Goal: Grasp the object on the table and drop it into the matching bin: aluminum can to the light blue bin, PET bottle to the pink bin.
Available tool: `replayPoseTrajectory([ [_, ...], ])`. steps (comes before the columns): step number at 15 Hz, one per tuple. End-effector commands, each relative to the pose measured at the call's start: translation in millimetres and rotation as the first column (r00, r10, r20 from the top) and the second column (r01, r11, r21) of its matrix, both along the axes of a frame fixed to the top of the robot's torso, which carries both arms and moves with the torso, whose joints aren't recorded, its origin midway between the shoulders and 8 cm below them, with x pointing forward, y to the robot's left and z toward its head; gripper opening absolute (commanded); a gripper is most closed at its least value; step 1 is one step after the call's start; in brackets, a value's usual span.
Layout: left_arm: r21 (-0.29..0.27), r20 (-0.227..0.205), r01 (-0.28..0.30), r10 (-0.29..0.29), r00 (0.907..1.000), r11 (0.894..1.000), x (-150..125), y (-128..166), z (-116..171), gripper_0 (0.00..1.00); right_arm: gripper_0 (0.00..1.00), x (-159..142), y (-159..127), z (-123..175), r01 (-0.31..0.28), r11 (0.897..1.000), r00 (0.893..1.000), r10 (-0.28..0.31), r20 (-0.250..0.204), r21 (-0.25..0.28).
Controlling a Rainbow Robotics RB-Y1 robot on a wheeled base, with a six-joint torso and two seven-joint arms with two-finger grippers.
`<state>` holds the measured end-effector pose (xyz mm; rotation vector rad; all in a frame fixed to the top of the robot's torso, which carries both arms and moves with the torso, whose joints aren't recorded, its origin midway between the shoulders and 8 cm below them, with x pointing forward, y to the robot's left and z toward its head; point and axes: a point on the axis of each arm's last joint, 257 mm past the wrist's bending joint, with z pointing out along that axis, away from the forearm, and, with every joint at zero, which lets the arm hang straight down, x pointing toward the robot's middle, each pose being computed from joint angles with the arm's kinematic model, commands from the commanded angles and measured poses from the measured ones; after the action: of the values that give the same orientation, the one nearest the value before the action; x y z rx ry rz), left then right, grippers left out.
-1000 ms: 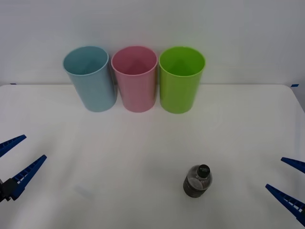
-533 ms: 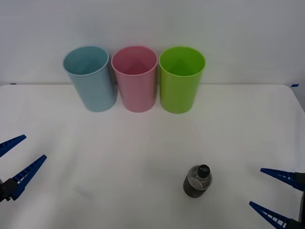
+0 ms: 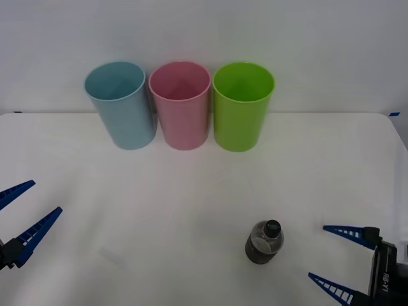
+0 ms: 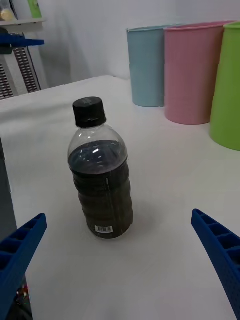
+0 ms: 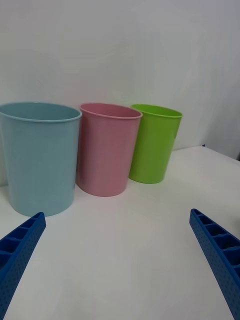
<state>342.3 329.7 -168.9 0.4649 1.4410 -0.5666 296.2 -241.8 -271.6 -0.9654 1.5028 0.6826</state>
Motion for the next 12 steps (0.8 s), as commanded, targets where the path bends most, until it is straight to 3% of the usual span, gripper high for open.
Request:
replayPoseTrajectory([
  [1,0.000,0.000,0.000,0.000,1.0000,1.000,0,0,0,1.00,1.00,6,15,-13,-0.030,1.000,0.999,0.030,-0.013,0.011],
  [12,0.000,0.000,0.000,0.000,1.0000,1.000,0,0,0,1.00,1.00,28,78,-36,-0.056,0.998,0.998,0.056,-0.015,0.004],
])
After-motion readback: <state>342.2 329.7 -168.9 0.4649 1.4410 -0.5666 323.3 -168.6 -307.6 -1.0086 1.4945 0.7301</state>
